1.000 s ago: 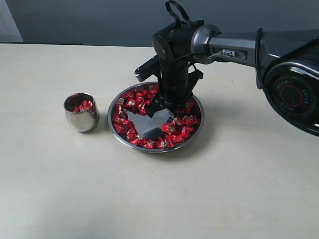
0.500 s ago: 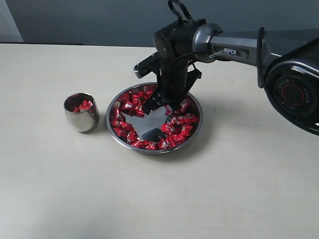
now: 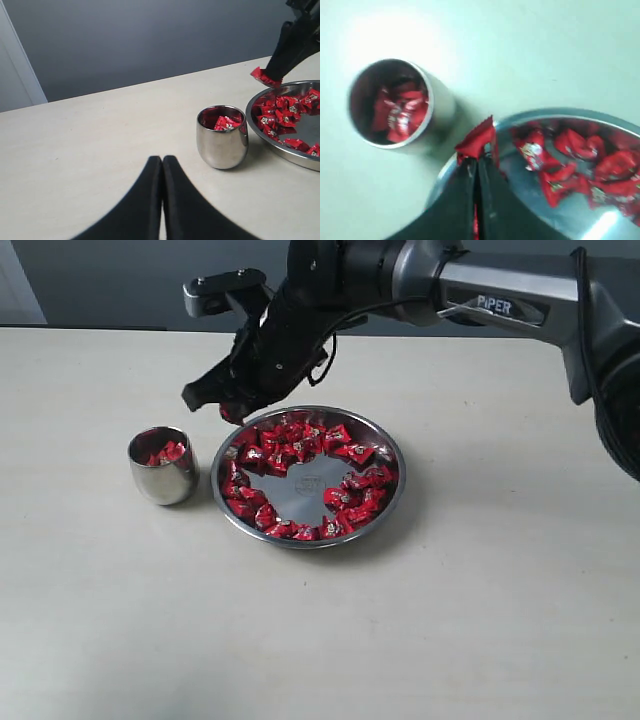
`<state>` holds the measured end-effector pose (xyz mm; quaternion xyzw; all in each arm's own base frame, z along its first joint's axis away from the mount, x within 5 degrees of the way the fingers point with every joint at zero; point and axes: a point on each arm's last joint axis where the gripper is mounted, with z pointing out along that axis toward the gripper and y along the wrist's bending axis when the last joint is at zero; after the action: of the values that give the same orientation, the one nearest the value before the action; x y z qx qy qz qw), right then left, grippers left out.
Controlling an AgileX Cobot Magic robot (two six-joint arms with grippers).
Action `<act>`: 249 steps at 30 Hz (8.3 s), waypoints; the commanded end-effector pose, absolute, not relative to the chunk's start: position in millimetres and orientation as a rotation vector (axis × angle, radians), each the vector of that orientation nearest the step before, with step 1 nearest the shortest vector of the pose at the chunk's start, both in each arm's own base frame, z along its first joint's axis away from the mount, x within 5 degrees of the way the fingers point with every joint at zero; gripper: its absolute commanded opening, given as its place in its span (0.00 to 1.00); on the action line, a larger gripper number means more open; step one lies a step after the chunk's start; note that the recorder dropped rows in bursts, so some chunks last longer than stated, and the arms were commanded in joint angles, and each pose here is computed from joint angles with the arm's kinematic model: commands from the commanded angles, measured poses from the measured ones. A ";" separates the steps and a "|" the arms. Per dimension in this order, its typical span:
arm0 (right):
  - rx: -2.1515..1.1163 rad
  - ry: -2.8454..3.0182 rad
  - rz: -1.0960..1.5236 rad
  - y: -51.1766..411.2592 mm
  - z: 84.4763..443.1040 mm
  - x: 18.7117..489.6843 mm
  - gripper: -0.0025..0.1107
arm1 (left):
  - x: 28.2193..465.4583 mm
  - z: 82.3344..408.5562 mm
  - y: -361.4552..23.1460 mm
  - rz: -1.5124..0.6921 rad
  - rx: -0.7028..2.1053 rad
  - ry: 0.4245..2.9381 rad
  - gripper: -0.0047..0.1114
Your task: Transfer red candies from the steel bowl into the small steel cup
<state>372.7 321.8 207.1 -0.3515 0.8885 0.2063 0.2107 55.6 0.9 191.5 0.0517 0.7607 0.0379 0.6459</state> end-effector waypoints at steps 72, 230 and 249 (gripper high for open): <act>-1.095 2.813 0.619 315.0 111.9 367.4 0.32 | 55.5 191.5 0.7 0.082 0.115 1.720 0.04; -1.217 2.842 0.442 319.2 136.4 358.8 0.29 | 55.5 191.5 0.7 0.080 0.114 1.720 0.04; -1.204 2.872 0.464 321.5 120.1 359.2 0.04 | 55.5 191.5 0.7 0.082 0.115 1.720 0.04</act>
<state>356.0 321.5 118.2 -0.3830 0.9120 0.1463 -0.0151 55.6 0.9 191.5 0.0517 0.7607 0.0379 0.6459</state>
